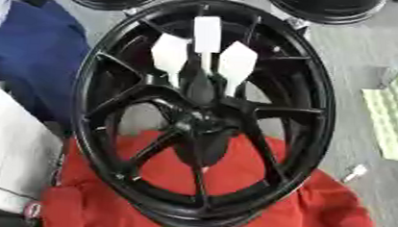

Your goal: Pull the pin out of the wheel hub.

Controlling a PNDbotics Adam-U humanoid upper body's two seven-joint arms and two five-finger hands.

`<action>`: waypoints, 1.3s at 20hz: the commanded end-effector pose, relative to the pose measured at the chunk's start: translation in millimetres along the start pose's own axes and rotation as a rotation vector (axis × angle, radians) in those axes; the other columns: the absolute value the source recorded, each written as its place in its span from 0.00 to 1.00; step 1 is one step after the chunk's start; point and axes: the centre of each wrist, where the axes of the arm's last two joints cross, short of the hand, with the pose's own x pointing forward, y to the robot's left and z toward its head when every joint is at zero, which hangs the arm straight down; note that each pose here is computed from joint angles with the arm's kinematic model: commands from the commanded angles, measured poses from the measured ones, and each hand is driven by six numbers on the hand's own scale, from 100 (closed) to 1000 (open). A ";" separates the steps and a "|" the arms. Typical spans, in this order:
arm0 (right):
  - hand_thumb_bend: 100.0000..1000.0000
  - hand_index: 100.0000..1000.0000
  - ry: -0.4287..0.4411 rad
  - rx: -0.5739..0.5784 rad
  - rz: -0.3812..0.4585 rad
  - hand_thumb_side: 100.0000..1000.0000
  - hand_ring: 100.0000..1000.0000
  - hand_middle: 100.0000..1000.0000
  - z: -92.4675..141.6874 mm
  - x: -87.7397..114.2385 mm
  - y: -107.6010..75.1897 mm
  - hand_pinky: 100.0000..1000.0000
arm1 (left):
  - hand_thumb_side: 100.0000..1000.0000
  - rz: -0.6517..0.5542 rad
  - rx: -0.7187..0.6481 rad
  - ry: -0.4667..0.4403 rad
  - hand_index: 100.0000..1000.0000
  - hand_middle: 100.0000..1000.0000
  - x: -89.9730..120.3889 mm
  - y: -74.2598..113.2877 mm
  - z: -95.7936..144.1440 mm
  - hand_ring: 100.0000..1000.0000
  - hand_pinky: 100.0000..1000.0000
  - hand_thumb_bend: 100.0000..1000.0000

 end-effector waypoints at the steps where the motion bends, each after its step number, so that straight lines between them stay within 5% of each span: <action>1: 0.00 0.66 0.036 -0.114 0.069 0.31 0.58 0.48 -5.4 7.7 -3.3 0.27 | 0.00 -0.122 -0.128 -0.070 0.85 0.76 2.9 9.0 4.4 0.82 0.87 0.15; 18: 0.00 0.66 0.032 -0.110 0.042 0.32 0.58 0.48 -5.4 10.4 0.1 0.27 | 0.00 -0.100 -0.285 -0.074 0.86 0.77 1.5 -25.7 -26.9 0.83 0.86 0.10; 26: 0.00 0.66 0.037 -0.108 0.038 0.33 0.57 0.48 -4.4 9.8 0.7 0.27 | 0.11 -0.056 -0.293 -0.068 0.86 0.75 -12.3 -30.8 -54.8 0.82 0.85 0.02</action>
